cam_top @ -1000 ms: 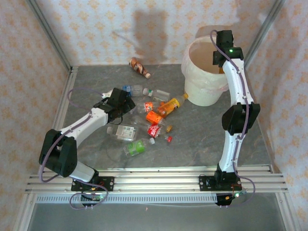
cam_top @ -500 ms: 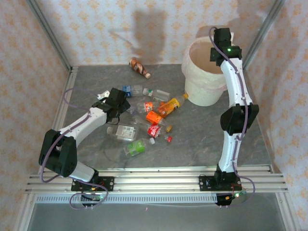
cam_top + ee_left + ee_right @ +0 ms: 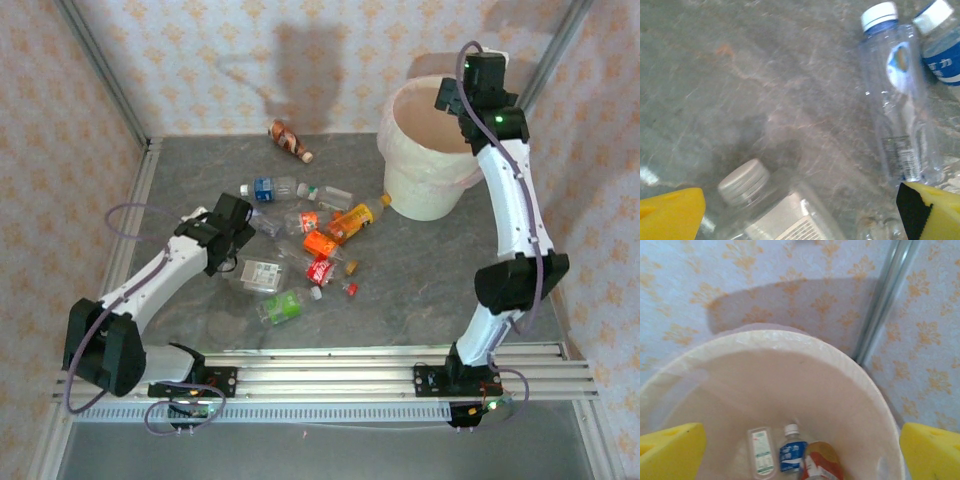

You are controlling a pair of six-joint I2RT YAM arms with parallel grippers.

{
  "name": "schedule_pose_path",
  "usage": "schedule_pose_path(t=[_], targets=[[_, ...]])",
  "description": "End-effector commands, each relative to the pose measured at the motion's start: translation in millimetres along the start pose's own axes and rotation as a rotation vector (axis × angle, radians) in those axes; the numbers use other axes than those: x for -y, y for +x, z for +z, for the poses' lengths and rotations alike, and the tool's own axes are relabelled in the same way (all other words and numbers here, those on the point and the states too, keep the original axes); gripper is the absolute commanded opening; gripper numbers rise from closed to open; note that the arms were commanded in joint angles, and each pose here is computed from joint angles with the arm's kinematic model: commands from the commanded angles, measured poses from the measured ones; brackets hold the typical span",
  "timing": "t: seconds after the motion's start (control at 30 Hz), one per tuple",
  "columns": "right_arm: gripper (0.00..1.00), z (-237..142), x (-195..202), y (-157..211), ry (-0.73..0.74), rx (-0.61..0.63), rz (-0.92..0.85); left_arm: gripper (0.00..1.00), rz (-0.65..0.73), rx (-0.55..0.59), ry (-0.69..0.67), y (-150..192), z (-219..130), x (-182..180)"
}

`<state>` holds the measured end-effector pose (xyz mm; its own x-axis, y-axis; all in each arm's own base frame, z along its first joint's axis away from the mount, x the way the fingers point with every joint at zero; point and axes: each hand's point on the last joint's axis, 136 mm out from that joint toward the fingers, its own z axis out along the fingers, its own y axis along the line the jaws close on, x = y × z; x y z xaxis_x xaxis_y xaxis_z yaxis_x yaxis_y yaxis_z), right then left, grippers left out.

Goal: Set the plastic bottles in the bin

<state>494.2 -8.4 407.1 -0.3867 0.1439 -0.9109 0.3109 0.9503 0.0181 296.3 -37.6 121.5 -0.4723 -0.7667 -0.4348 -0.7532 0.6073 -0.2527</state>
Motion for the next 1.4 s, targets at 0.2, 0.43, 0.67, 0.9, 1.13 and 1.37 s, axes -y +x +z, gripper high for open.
schedule_pose_path(t=[0.2, 0.43, 0.67, 0.9, 1.13, 1.37], targets=[[1.00, -58.0, -61.4, -15.3, -0.451, 0.086, 0.118, 1.00, -0.221, -0.192, -0.093, 49.9, 11.7, -35.2], [1.00, -83.3, -71.8, -3.1, -0.576, 0.098, 0.093, 1.00, -0.343, -0.154, -0.115, 49.4, 15.3, -37.4], [1.00, -93.6, -64.4, 5.7, -0.571, 0.125, 0.048, 1.00, -0.444, -0.151, -0.059, 49.6, 26.5, -21.5], [1.00, -95.9, -69.6, 15.1, -0.611, 0.101, 0.052, 1.00, -0.434, -0.180, -0.077, 56.1, 41.3, -8.4], [1.00, -94.9, -70.6, 25.4, -0.619, 0.072, 0.039, 1.00, -0.404, -0.165, -0.121, 57.2, 53.0, -9.2], [1.00, -96.1, -71.0, 30.4, -0.625, 0.053, 0.023, 0.99, -0.401, -0.185, -0.126, 65.8, 68.0, -7.0]])
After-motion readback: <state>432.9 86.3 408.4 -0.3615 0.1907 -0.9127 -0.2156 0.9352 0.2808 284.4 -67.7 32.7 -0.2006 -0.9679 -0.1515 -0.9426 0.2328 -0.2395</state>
